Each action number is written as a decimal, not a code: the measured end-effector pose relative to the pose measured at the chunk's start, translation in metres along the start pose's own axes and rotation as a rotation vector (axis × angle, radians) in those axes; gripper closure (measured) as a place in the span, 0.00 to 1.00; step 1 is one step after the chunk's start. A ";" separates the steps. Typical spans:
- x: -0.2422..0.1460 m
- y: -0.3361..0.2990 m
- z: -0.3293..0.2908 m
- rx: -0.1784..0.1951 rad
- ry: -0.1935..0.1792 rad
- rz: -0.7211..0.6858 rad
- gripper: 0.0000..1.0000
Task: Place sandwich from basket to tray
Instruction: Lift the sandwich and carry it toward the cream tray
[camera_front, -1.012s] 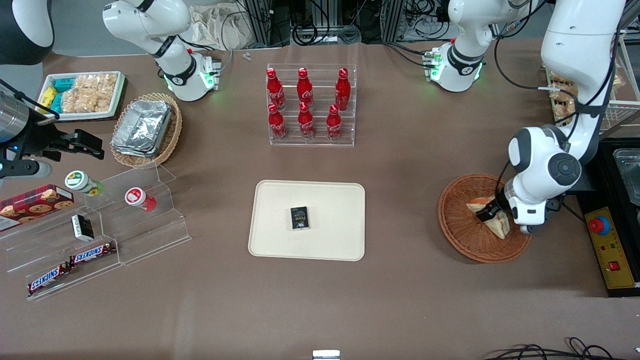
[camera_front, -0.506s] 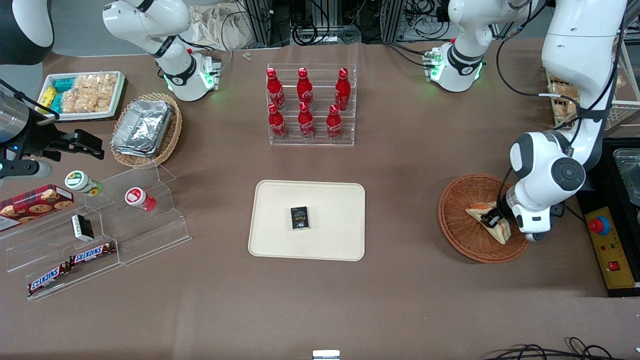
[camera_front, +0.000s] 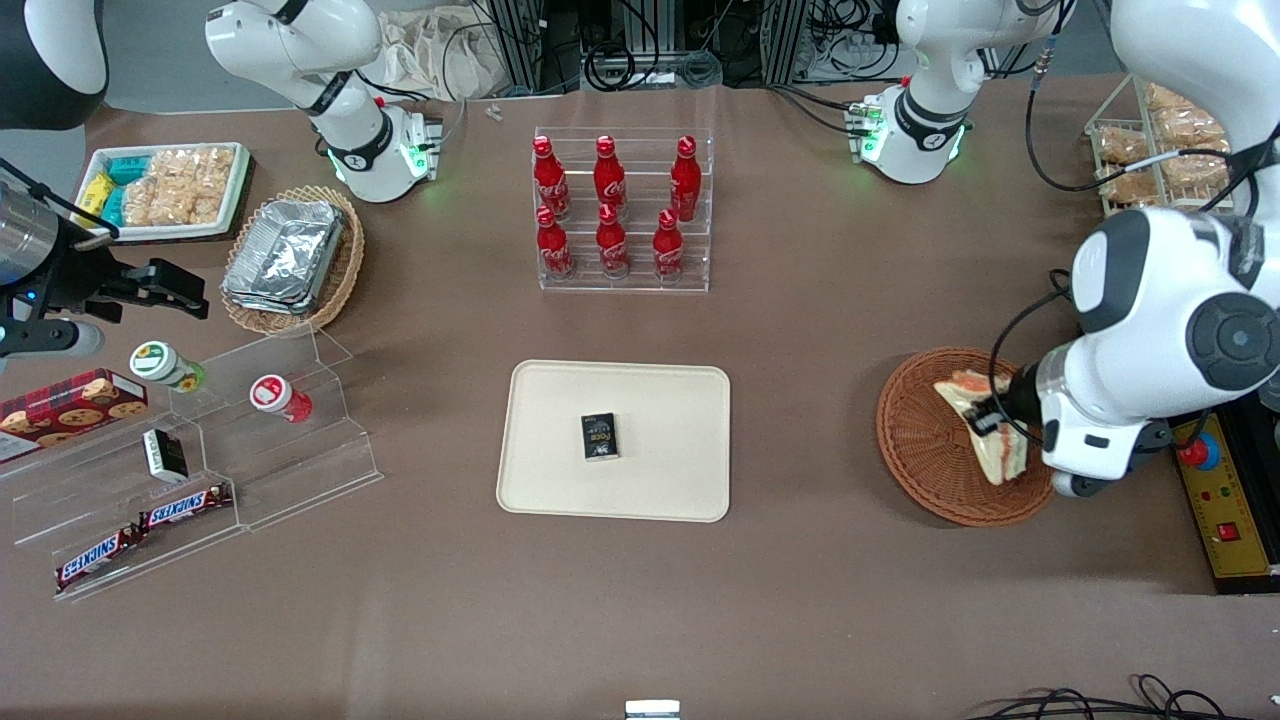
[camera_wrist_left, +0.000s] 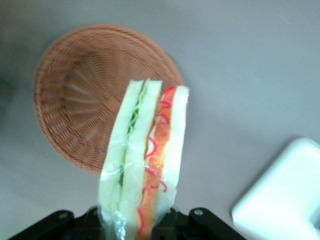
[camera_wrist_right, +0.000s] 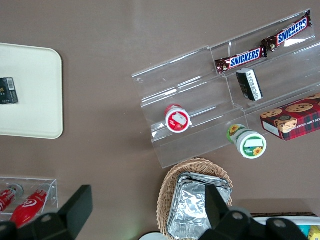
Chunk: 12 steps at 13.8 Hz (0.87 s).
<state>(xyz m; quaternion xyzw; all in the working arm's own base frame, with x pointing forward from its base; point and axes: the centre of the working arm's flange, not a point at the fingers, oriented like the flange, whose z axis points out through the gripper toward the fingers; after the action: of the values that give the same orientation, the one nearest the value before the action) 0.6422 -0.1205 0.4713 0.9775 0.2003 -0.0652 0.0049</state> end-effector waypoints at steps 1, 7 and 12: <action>-0.013 0.024 -0.012 -0.014 0.003 0.076 0.79; -0.117 0.198 0.084 0.071 -0.061 0.421 0.79; -0.123 0.249 0.196 0.061 -0.053 0.425 0.79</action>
<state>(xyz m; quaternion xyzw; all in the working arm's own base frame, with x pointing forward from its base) 0.6036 -0.4045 0.2891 0.9954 -0.0123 -0.0944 -0.0057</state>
